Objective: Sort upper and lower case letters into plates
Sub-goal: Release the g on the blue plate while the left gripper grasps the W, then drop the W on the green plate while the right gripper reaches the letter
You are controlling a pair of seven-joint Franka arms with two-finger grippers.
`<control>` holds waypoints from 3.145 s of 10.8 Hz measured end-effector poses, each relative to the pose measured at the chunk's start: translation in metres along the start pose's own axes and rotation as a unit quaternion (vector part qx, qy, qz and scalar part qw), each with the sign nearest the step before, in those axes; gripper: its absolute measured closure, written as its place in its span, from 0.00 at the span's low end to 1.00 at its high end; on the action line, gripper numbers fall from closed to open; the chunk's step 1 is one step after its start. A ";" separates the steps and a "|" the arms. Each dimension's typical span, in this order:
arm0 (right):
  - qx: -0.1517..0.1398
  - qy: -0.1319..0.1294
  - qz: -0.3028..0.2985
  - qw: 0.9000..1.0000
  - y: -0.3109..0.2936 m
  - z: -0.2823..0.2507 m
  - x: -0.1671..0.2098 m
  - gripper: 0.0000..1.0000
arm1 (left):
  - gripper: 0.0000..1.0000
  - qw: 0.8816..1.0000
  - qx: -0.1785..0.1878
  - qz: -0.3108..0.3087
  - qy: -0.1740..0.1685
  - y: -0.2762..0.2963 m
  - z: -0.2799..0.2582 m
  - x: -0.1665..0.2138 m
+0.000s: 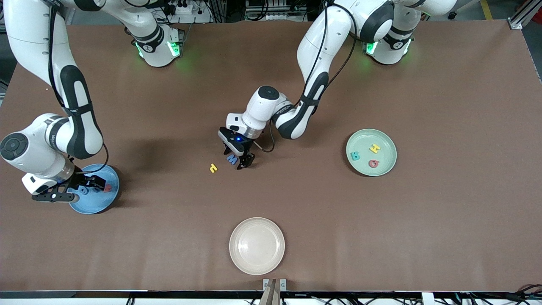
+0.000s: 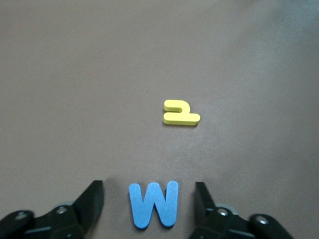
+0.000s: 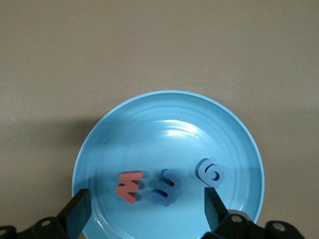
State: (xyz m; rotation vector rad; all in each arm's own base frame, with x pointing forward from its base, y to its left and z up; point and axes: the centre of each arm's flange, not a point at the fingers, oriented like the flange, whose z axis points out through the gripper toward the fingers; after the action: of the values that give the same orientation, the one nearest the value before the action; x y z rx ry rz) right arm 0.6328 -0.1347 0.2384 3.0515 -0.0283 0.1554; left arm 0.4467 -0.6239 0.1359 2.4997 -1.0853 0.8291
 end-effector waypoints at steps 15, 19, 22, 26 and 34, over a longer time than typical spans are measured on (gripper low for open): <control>-0.005 0.005 0.042 0.999 0.063 -0.026 0.012 0.00 | 0.58 0.982 0.050 -0.023 -0.181 -0.058 -0.034 0.035; -0.003 -0.005 0.034 0.999 0.052 -0.016 0.012 0.00 | 0.58 0.941 -0.009 0.027 -0.338 -0.187 -0.134 0.064; 0.008 -0.024 0.041 0.999 0.017 -0.018 0.019 0.00 | 0.58 0.911 -0.043 0.004 -0.410 -0.262 -0.190 0.021; 0.015 -0.037 0.091 0.995 -0.079 -0.021 0.028 0.00 | 0.58 0.894 -0.059 -0.014 -0.444 -0.334 -0.229 -0.088; 0.027 -0.042 -0.062 0.997 -0.324 -0.042 -0.004 0.00 | 0.58 0.913 -0.065 -0.019 -0.403 -0.365 -0.232 -0.175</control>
State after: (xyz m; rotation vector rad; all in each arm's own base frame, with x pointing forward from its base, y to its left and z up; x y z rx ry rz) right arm 0.6317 0.1918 0.2519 3.0994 0.1617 0.0196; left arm 0.5292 -0.1694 0.1994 2.7712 -1.2399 -0.3507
